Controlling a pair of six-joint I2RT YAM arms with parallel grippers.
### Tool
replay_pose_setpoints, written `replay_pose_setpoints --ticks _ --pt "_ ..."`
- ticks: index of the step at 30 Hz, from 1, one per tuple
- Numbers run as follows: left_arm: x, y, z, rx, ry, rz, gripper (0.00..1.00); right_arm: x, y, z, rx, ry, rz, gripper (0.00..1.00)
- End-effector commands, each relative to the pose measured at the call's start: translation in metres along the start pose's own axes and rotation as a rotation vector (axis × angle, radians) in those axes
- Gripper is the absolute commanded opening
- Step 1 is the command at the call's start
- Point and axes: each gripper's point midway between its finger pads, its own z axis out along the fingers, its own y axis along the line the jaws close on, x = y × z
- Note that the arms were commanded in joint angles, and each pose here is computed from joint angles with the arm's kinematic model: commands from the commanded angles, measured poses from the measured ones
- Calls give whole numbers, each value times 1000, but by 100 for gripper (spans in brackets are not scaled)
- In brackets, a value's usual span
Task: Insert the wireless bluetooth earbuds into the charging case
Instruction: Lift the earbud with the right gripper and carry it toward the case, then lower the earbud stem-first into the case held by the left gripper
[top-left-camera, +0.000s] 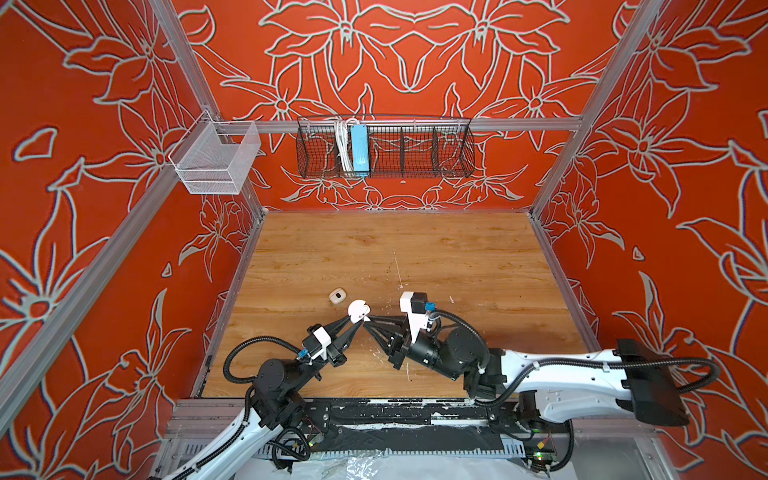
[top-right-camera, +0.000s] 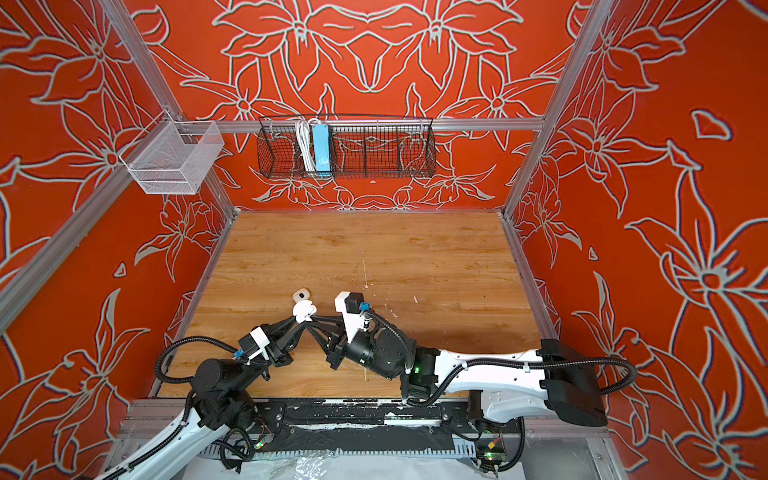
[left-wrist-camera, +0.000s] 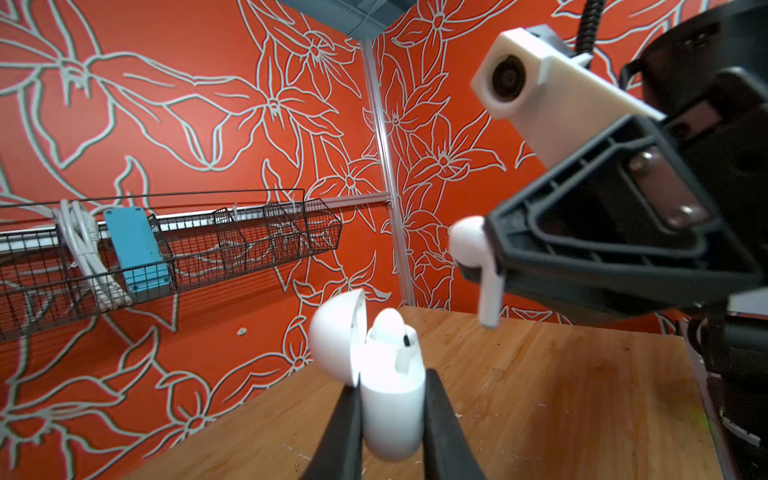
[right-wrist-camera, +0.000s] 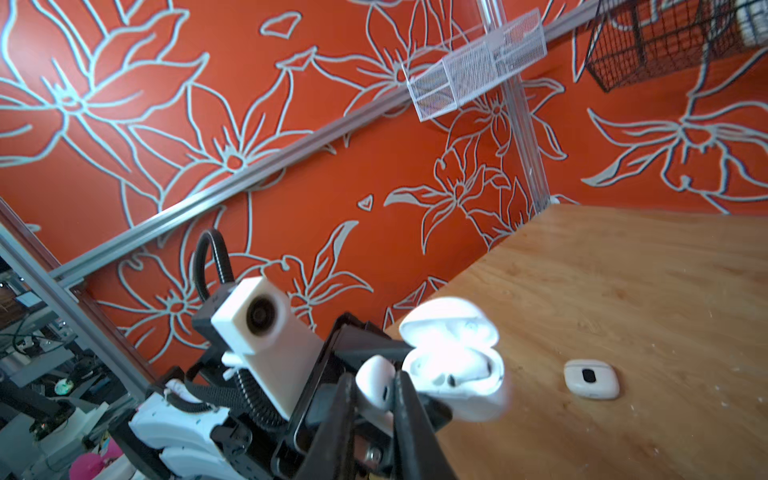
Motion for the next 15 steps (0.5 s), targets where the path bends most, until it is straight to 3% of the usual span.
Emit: replay_pose_setpoints --ticks 1,15 --pt "15 -11 -5 46 0 15 0 -24 14 -6 -66 -98 -23 6" --pt "14 1 -6 -22 16 -24 0 -15 3 15 8 -110 -113 6"
